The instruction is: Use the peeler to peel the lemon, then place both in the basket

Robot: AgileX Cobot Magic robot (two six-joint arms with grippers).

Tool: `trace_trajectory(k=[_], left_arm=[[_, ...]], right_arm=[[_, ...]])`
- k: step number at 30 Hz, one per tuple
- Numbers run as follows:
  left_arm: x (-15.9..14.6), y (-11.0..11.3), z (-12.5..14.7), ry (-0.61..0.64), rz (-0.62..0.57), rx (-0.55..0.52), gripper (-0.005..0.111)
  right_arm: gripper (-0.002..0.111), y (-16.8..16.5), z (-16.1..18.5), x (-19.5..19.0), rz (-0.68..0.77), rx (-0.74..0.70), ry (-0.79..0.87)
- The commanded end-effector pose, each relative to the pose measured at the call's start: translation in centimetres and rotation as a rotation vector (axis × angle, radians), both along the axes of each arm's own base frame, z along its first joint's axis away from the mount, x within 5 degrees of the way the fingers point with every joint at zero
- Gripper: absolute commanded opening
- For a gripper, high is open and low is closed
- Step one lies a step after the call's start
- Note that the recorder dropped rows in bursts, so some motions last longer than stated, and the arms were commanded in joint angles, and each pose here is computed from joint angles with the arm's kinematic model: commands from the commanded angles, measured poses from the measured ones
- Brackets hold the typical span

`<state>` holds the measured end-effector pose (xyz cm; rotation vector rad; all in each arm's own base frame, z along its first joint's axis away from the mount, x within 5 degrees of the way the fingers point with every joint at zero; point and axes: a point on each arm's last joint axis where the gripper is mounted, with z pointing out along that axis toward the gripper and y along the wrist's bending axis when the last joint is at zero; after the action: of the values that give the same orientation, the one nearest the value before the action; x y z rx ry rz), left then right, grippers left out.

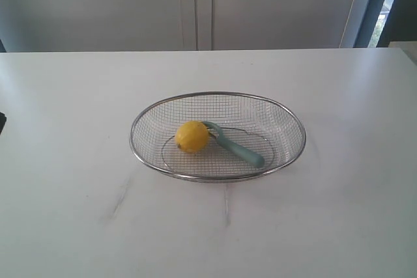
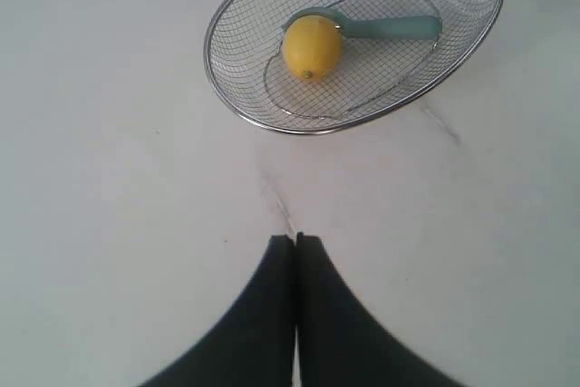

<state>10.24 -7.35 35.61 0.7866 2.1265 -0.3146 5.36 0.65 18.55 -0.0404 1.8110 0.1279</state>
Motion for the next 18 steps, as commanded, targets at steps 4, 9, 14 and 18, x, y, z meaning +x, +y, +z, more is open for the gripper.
trace_trajectory(k=[4, 9, 14, 18], left_arm=[[-1.5, 1.0, 0.6, -0.047, 0.007, -0.040, 0.000], [-2.7, 2.7, 0.7, -0.083, 0.144, -0.163, 0.000], [-4.0, 4.5, -1.8, -0.167, 0.334, -0.260, 0.000], [-5.1, 5.2, -4.5, -0.230, 0.419, -0.303, 0.000]], right_arm=[[0.000, -0.1, -0.1, 0.0, -0.013, -0.001, -0.014], [0.000, -0.1, -0.1, 0.0, -0.013, -0.001, -0.014], [0.000, -0.1, -0.1, 0.0, -0.013, -0.001, -0.014], [0.000, -0.1, -0.1, 0.0, -0.013, -0.001, -0.014]])
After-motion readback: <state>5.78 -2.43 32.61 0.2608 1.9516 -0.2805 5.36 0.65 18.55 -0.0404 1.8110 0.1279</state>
